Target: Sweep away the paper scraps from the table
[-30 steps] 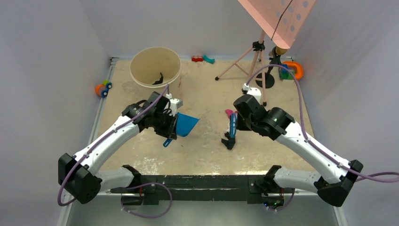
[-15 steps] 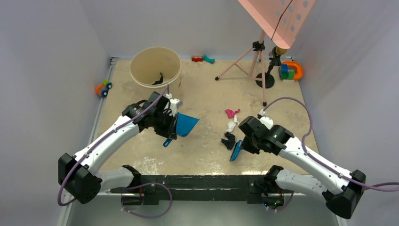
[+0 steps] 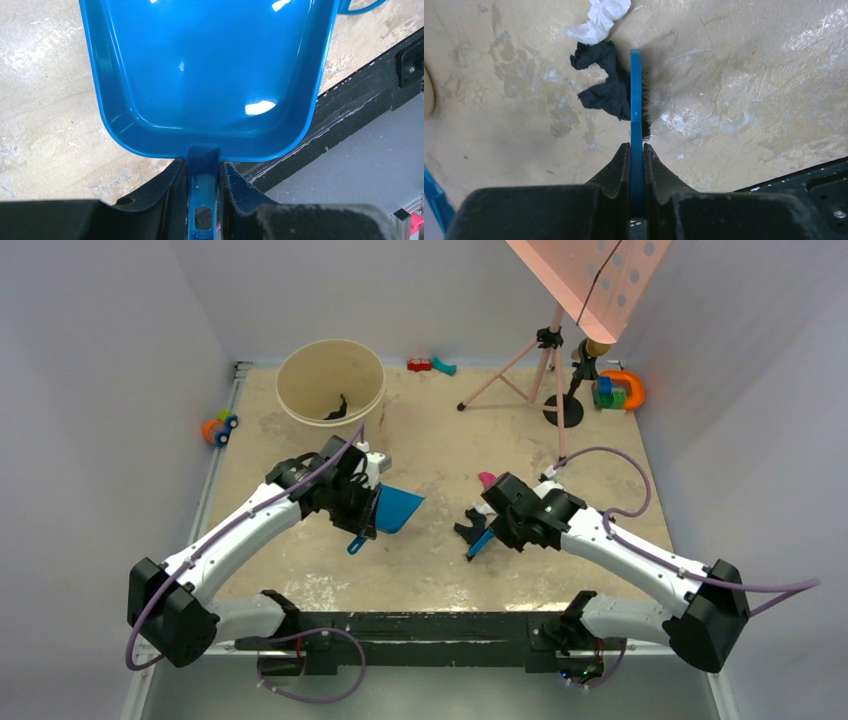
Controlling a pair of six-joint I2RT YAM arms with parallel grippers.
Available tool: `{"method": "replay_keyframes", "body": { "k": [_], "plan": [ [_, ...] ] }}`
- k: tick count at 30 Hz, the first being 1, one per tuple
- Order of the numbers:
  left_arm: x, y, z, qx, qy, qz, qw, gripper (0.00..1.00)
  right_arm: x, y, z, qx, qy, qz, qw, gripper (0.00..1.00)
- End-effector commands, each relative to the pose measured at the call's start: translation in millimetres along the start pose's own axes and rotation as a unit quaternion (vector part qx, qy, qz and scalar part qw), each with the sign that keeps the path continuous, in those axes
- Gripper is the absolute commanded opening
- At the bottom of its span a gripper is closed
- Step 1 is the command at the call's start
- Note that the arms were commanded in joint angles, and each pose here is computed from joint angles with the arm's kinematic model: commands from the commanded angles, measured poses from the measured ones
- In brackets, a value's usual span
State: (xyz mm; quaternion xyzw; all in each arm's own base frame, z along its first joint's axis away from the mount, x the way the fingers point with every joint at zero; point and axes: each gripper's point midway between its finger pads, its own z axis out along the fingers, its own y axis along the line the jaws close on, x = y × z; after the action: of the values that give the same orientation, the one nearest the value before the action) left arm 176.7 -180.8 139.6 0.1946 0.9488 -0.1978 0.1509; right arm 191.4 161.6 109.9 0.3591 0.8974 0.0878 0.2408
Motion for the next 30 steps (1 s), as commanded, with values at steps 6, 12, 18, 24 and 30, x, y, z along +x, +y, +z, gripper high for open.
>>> {"method": "replay_keyframes", "body": {
  "k": [6,12,18,24,30],
  "plan": [
    [9,2,11,-0.022,0.028,0.022,0.999,0.04,-61,33,-24,-0.041,-0.104,-0.014,0.994,0.0],
    [21,-2,17,-0.067,0.054,0.045,0.995,0.03,-105,36,-74,-0.108,-0.188,-0.128,0.968,0.0],
    [45,-14,31,-0.127,0.09,0.057,0.986,0.02,-150,46,-84,-0.105,-0.249,-0.298,0.915,0.11],
    [62,-39,51,-0.129,0.102,0.068,0.984,0.0,-181,56,-36,0.017,-0.222,-0.482,0.847,0.0],
    [59,-57,63,-0.13,0.098,0.097,0.982,0.0,-181,89,15,0.062,-0.157,-0.56,0.811,0.0]
  ]
}}
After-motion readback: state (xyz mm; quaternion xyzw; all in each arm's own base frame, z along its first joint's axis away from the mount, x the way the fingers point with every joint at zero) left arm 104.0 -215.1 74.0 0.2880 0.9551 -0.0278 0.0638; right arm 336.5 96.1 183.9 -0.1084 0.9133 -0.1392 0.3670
